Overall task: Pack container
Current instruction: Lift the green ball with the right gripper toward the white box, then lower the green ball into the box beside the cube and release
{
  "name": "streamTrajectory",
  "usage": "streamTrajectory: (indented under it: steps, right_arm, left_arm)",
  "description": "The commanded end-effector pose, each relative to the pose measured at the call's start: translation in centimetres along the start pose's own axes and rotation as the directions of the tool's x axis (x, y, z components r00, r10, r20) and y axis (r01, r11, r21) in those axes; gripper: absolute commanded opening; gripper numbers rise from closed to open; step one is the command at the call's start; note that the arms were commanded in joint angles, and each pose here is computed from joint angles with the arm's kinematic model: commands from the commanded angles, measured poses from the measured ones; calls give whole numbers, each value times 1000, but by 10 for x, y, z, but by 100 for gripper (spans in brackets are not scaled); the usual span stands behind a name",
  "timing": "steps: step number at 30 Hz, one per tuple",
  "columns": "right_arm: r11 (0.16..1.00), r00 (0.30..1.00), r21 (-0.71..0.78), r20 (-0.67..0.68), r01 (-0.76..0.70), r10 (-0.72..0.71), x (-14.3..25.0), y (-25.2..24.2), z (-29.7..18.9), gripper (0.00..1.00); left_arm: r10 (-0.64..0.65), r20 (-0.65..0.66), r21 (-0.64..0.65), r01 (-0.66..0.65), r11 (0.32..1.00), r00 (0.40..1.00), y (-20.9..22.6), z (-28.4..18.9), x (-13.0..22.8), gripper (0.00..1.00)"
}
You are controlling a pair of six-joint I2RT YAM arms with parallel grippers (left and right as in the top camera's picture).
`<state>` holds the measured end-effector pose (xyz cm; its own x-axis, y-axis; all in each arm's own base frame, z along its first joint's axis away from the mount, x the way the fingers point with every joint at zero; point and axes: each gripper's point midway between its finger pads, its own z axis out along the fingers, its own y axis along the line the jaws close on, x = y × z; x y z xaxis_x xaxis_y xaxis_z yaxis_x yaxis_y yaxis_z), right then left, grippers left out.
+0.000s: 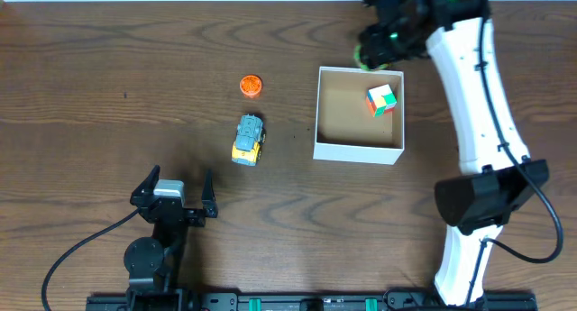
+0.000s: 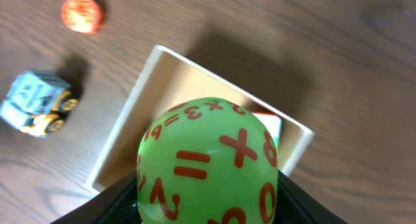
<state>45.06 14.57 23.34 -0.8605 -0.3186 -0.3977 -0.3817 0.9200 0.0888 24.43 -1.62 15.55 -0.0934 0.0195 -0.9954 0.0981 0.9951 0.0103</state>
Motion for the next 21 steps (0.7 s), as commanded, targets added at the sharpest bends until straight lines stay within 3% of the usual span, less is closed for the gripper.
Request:
streamTrajectory:
  steps: [1,11,21]
  right_arm:
    - [999,999,-27,15,36,-36,-6,26,3,58]
    - [992,994,-63,-1,105,-105,-1,69,9,58]
    - [992,992,-70,-64,102,-106,14,69,36,60]
  left_arm:
    - [13,-44,15,-12,1000,999,-2,1,15,98]
    - [13,-44,15,-12,1000,999,-2,1,15,98]
    - [13,-44,14,-12,1000,999,-2,1,15,98]
